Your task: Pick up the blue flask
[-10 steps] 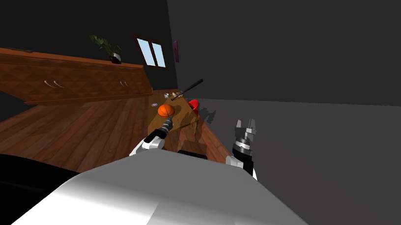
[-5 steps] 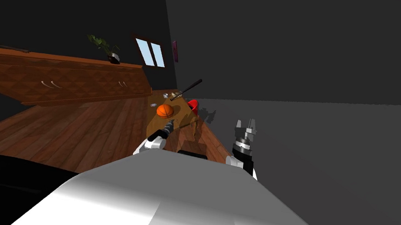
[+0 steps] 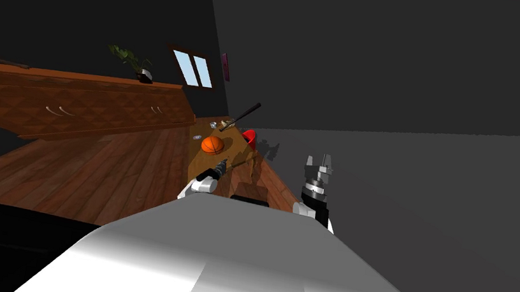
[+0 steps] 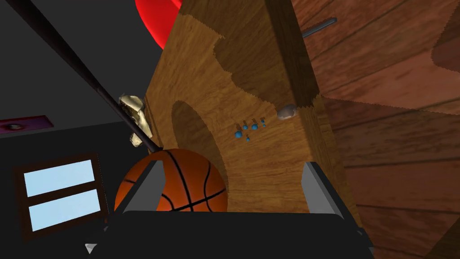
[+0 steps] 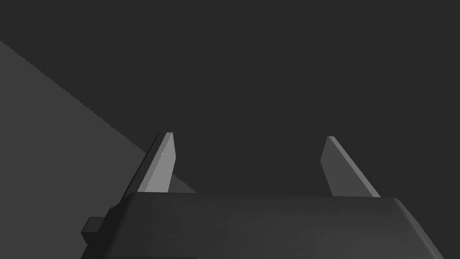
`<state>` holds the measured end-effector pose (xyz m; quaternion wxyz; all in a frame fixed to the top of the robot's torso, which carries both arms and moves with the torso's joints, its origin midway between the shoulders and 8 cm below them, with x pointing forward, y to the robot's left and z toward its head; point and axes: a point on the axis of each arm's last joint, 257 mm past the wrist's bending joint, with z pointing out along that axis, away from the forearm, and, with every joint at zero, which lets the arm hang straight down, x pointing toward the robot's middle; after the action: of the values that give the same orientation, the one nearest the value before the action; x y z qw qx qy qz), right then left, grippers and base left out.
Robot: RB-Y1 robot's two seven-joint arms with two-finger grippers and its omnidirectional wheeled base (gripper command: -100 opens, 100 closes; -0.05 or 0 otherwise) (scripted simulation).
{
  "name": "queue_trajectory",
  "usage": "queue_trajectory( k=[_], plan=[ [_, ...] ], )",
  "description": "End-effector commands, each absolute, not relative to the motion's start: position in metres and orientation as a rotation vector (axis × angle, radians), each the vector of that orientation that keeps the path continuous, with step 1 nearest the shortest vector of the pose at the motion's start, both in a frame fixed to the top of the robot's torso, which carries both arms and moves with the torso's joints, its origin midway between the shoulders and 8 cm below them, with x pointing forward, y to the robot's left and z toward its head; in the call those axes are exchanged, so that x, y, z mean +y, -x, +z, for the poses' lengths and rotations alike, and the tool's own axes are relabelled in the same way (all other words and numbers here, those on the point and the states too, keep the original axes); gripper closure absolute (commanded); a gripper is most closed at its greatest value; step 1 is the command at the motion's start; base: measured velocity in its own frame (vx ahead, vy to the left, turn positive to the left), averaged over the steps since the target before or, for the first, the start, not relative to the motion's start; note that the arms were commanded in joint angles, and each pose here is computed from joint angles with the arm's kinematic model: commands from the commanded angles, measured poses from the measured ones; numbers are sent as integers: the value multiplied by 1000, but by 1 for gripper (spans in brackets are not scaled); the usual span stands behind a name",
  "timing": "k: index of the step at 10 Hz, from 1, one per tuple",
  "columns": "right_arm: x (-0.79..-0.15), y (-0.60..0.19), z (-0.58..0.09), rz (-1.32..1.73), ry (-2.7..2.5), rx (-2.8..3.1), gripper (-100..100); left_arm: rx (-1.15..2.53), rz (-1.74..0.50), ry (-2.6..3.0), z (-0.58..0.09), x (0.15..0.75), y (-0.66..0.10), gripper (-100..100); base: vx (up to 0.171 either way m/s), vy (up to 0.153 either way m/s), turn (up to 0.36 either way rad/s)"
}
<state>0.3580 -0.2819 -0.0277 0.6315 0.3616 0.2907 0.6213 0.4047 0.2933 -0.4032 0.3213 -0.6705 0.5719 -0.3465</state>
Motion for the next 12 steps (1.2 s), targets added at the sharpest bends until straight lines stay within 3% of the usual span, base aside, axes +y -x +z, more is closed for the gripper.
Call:
queue_trajectory(
  k=[1, 12],
  plan=[
    [-282, -358, -28, 1422, -828, 665, 0, 1537, -876, 1833, -425, 288, -397, -100, 51, 25, -50],
    [-282, -358, -28, 1422, -828, 665, 0, 1654, -670, 2160, -514, 267, -364, -100, 75, 54, -50]
  ],
)
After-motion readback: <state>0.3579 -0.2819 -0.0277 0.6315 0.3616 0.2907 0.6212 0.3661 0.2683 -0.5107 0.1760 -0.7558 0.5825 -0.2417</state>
